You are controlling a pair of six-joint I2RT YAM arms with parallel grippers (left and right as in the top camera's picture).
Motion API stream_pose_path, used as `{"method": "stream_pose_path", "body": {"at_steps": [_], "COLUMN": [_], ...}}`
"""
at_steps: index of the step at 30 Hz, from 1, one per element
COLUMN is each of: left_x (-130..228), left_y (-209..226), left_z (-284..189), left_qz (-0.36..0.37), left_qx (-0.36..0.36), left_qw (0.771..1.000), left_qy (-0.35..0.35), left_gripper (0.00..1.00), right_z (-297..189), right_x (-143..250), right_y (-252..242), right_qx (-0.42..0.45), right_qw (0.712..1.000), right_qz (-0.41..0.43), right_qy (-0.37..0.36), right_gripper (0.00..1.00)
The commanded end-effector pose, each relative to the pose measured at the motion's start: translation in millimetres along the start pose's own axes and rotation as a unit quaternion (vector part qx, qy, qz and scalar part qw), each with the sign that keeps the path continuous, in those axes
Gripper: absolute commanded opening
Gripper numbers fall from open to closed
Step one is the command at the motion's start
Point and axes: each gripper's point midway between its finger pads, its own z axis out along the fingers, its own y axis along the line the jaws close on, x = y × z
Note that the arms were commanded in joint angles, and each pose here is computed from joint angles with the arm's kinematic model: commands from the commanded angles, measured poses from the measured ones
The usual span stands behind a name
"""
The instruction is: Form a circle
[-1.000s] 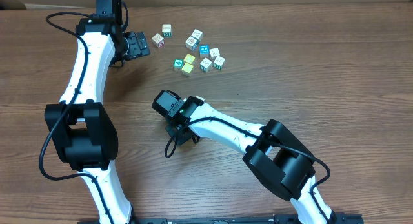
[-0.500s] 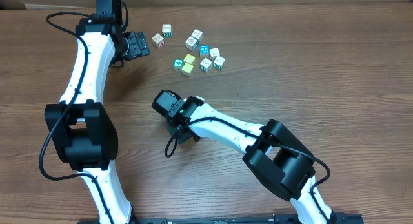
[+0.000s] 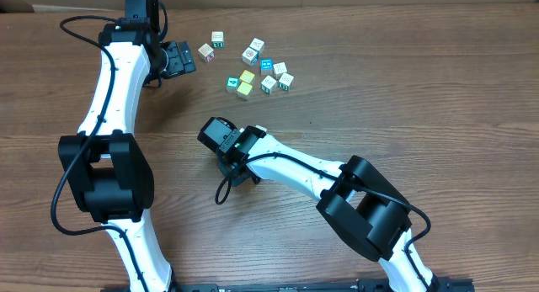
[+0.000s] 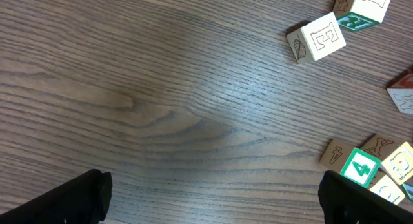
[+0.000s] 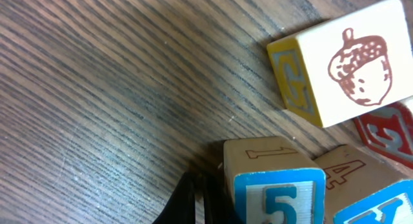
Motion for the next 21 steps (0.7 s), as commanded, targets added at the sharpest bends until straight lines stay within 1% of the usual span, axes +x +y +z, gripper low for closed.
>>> {"method": "stream_pose_path", "body": {"at_steps": [1,7,11,13,16,21], "left_x": [-6,-6,-6,-6,-6,-6], "left_y": [-2,-2,-2,-2,-2,-2], "left_z": [-3,-3,-3,-3,-3,-3], "left_qz": [-0.006,-0.006,-0.006,-0.006,-0.006,-0.006], "left_qx": [0.006,0.006,0.006,0.006,0.006,0.006], "left_qw": [1.0,1.0,1.0,1.0,1.0,1.0], "left_qy": [-0.007,-0.007,-0.007,-0.007,-0.007,-0.007], "left_gripper": [1.0,1.0,1.0,1.0,1.0,1.0], "right_z": [-17,-63,-95,-107,-113,-106], "right_x": [-7,-28,-31,-31,-27,-14], "right_y": [4,10,6,0,-15,-52], "right_qx": [-0.016,-0.052,-0.058,-0.059,-0.053,-0.034], "right_qw": [1.0,0.997,0.995,0.994,0.994,0.989], "right_qz": [0.001,0.009,0.014,0.03,0.063,0.138], "right_qy": [-0.011,-0.058,-0.08,-0.085,-0.075,-0.036], "right_gripper": [0.04,0.04,0.04,0.04,0.04,0.04]}}
